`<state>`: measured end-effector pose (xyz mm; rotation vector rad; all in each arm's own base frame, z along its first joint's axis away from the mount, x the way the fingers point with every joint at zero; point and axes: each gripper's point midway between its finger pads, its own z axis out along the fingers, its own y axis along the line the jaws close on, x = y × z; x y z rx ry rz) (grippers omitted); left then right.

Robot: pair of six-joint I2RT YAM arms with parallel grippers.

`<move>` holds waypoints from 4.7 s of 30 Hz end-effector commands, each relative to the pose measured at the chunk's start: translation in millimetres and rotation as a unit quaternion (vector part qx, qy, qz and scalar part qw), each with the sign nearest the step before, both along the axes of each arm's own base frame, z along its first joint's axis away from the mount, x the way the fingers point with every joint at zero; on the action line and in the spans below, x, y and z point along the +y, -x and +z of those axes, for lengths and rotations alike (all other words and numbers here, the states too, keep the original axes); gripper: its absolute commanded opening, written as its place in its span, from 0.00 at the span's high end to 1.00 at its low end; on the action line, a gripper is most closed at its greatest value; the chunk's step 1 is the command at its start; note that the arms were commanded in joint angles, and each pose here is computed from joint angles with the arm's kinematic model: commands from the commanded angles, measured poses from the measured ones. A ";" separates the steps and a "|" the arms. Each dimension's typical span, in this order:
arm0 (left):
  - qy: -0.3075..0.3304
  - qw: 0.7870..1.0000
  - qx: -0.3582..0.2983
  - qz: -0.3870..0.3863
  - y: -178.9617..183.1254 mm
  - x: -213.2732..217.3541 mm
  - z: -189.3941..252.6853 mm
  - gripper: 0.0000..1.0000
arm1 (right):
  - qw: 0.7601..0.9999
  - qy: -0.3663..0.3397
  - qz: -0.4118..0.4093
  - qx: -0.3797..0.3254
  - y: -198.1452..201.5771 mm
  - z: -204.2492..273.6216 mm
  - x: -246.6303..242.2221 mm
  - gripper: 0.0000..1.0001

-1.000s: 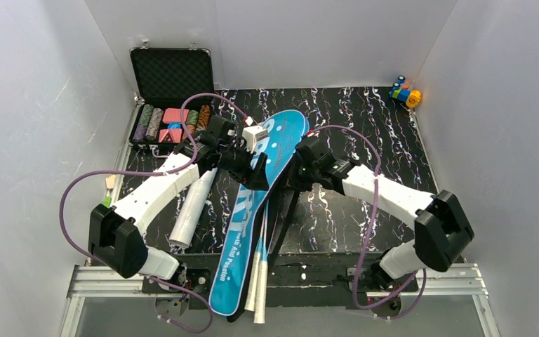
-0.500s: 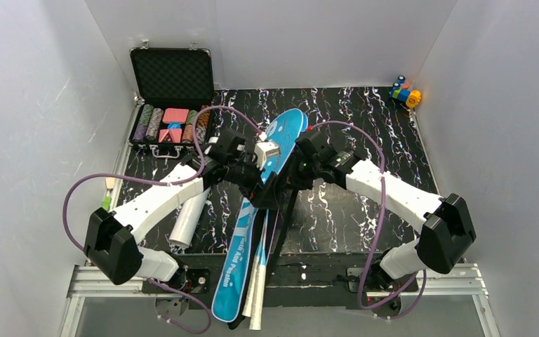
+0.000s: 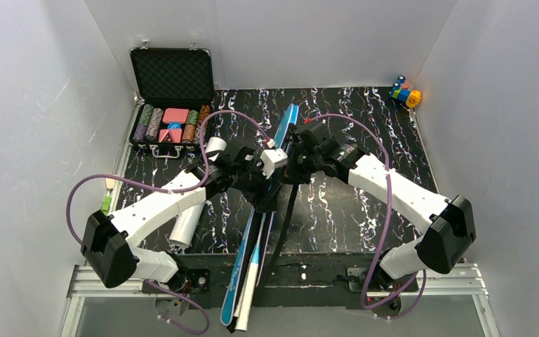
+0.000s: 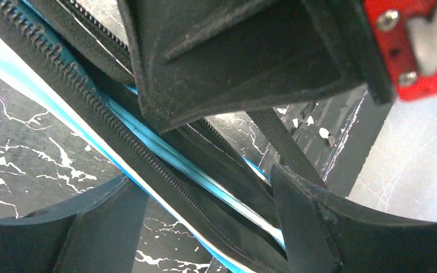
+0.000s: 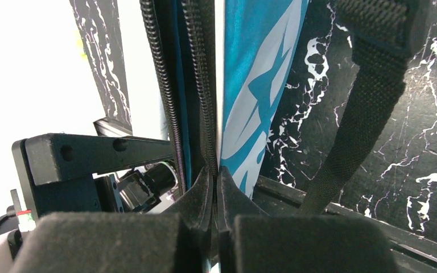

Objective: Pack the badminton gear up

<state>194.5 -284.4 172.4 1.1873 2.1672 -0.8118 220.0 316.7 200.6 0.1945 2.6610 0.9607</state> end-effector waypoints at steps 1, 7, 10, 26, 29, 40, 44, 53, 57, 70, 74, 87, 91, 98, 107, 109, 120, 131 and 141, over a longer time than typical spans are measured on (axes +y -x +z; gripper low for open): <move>-0.012 0.999 -0.041 0.015 -11.3 -1.5 8.0 0.27 | 0.997 -0.069 0.019 -0.008 8.6 37.8 21.7 0.99; -0.012 0.999 -0.034 0.005 -4.9 -9.5 3.9 0.36 | 0.997 -0.071 0.017 -0.014 9.3 42.7 27.7 0.99; -0.007 0.999 -0.032 -0.008 1.7 -12.8 5.2 0.44 | 0.997 -0.071 0.011 -0.015 6.6 43.0 28.5 0.99; -0.013 0.997 -0.077 -0.003 1.9 3.8 19.7 1.00 | 0.996 -0.062 -0.049 -0.041 0.6 51.0 -40.2 0.55; -0.011 0.997 -0.082 -0.005 0.5 2.6 22.9 1.00 | 0.992 -0.077 -0.077 -0.056 -5.6 62.2 -58.4 0.50; -0.008 0.996 -0.089 -0.017 0.1 0.4 28.1 1.00 | 0.987 -0.101 -0.105 -0.066 -39.5 81.0 -54.2 0.48; -0.004 0.996 -0.089 -0.030 3.9 -0.4 30.8 1.00 | 0.987 -0.096 -0.105 -0.075 -52.5 77.5 -54.6 0.48; 0.000 0.993 -0.095 -0.070 14.3 1.4 35.1 1.00 | 0.986 -0.142 -0.044 -0.080 -55.9 75.2 -61.2 0.47; 0.003 0.992 -0.095 -0.082 17.4 0.9 38.2 1.00 | 0.986 -0.147 -0.027 -0.077 -57.5 69.8 -63.2 0.47; 0.010 0.990 -0.095 -0.107 23.4 -0.2 45.7 1.00 | 0.988 -0.140 -0.002 -0.066 -48.7 53.9 -63.4 0.47; 0.011 0.989 -0.096 -0.110 24.9 0.7 47.3 1.00 | 0.987 -0.141 -0.005 -0.071 -50.1 54.4 -64.2 0.47; 0.010 0.990 -0.089 -0.112 27.7 2.0 45.0 1.00 | 0.984 -0.157 -0.005 -0.087 -45.8 62.9 -65.5 0.74; 0.011 0.990 -0.088 -0.112 27.1 0.7 45.2 1.00 | 0.983 -0.162 -0.004 -0.082 -42.5 61.5 -65.4 0.86; 0.009 0.990 -0.085 -0.111 26.8 0.1 43.8 1.00 | 0.981 -0.173 -0.001 -0.082 -34.2 64.2 -66.4 0.81; 0.012 0.990 -0.081 -0.113 26.9 -2.4 44.9 1.00 | 0.982 -0.173 -0.003 -0.078 -30.9 59.7 -67.8 0.72; 0.013 0.990 -0.081 -0.113 27.3 -2.3 44.9 1.00 | 0.982 -0.173 -0.004 -0.079 -31.1 60.1 -67.9 0.70; 0.016 0.990 -0.080 -0.115 28.5 -2.7 46.5 1.00 | 0.981 -0.171 -0.009 -0.087 -33.9 62.5 -68.7 0.63; 0.016 0.991 -0.077 -0.112 28.0 -3.3 46.0 1.00 | 0.980 -0.173 -0.013 -0.092 -33.0 65.8 -70.4 0.89; 0.000 0.992 -0.081 -0.098 16.3 -6.6 39.4 1.00 | 0.975 -0.213 0.037 -0.054 -6.4 65.3 -45.4 0.96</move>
